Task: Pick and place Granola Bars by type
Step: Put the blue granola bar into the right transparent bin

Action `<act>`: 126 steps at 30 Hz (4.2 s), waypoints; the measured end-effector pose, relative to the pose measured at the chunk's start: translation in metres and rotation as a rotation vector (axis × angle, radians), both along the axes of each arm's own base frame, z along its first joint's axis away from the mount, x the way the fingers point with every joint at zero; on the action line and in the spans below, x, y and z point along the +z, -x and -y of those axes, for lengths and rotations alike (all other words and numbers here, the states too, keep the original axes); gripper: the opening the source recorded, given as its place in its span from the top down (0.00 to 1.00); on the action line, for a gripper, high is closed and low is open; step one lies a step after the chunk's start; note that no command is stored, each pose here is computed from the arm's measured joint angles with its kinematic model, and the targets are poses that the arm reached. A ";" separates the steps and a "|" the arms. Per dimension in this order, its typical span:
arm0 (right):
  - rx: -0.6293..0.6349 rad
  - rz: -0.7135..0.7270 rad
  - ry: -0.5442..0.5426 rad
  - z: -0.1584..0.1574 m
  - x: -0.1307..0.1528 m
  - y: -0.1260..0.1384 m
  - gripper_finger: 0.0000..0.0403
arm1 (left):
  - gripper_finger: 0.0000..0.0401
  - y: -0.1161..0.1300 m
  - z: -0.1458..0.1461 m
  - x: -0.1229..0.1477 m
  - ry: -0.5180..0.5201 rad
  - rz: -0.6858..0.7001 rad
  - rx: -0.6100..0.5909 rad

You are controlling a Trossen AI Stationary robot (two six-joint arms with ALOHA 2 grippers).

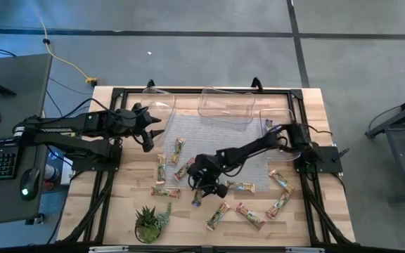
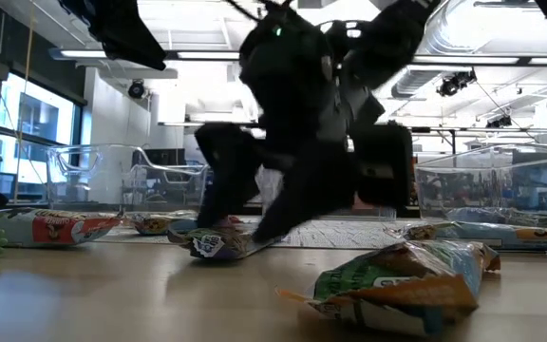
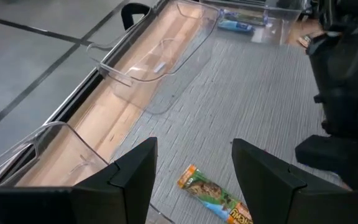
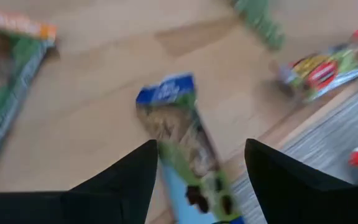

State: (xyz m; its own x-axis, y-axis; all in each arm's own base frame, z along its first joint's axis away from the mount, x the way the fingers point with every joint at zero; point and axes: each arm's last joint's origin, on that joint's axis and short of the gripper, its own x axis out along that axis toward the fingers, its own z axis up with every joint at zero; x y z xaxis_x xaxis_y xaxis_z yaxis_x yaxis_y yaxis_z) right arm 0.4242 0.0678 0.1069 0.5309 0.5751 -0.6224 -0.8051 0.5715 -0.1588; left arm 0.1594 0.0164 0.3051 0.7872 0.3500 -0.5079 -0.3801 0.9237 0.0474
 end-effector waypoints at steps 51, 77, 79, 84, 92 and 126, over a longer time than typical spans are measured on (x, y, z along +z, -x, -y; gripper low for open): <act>-1.090 -0.282 0.417 0.047 0.190 0.149 0.84 | 0.50 0.000 0.000 0.000 -0.004 0.003 0.005; -2.235 -0.347 -0.078 0.065 0.210 0.227 0.83 | 0.50 0.000 0.000 0.000 -0.005 0.000 0.005; -2.275 -0.365 -0.036 0.065 0.199 0.222 0.83 | 0.50 0.000 0.000 0.000 -0.005 0.000 0.005; -2.348 -0.519 0.059 0.067 0.154 0.226 0.83 | 0.50 0.000 0.000 0.000 -0.006 -0.001 0.004; -2.467 -0.614 0.112 0.079 0.098 0.245 0.83 | 0.50 0.000 0.000 0.000 -0.008 -0.002 0.003; -2.359 -0.624 0.152 0.113 0.091 0.239 0.83 | 0.50 0.000 0.000 0.000 -0.007 0.000 0.003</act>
State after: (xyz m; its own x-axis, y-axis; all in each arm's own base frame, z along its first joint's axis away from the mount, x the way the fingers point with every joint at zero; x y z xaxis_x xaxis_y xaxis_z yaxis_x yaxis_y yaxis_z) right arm 0.1849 -0.0449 0.1974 -0.2315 -0.4723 -0.8505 0.9069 0.2116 -0.3644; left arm 0.1593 0.0165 0.3053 0.7862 0.3558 -0.5053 -0.3826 0.9223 0.0540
